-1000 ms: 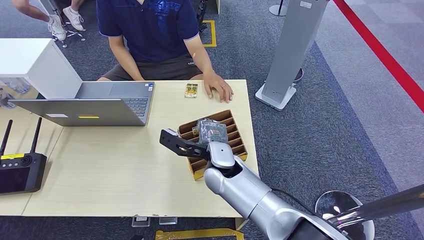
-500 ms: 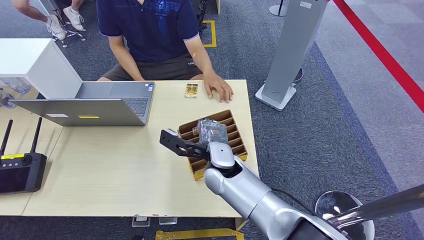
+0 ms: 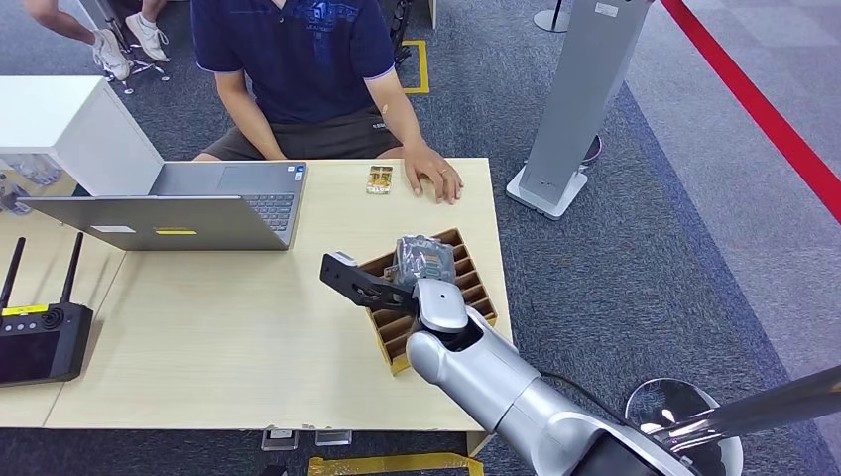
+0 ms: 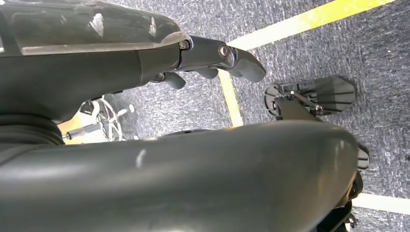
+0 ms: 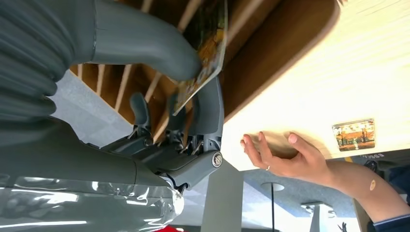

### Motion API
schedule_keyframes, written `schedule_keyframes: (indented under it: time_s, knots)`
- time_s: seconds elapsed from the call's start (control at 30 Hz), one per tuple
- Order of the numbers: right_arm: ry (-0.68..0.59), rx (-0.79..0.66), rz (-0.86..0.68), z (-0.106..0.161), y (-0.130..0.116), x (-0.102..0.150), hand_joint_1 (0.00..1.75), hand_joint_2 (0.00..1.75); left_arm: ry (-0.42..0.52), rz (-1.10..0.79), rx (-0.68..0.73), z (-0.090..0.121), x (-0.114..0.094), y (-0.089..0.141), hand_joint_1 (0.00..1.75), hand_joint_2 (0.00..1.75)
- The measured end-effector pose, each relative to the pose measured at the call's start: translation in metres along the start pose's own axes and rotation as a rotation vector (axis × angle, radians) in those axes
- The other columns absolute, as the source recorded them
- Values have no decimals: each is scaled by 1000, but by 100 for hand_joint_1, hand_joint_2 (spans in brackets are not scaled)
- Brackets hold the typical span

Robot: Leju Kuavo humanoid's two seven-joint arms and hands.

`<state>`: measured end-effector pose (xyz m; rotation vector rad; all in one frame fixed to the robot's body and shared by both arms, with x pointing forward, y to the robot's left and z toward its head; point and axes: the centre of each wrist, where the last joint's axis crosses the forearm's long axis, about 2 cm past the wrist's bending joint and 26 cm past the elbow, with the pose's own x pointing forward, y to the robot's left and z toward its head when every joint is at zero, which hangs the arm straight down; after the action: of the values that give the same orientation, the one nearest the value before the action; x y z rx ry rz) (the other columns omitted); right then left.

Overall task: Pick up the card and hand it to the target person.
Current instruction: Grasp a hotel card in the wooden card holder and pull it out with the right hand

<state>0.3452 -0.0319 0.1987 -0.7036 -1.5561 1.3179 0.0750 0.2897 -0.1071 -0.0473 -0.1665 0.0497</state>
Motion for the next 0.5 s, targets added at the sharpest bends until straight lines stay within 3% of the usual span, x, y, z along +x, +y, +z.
schedule_keyframes:
  time_s: [0.17,0.5]
  knots:
    - [2,0,2,0,0,-1,159,175,1,-2,0,0,1,0,0,0]
    - [-1,-13,0,1,1,-3,161,175,5,-28,8,0,5,0,0,0]
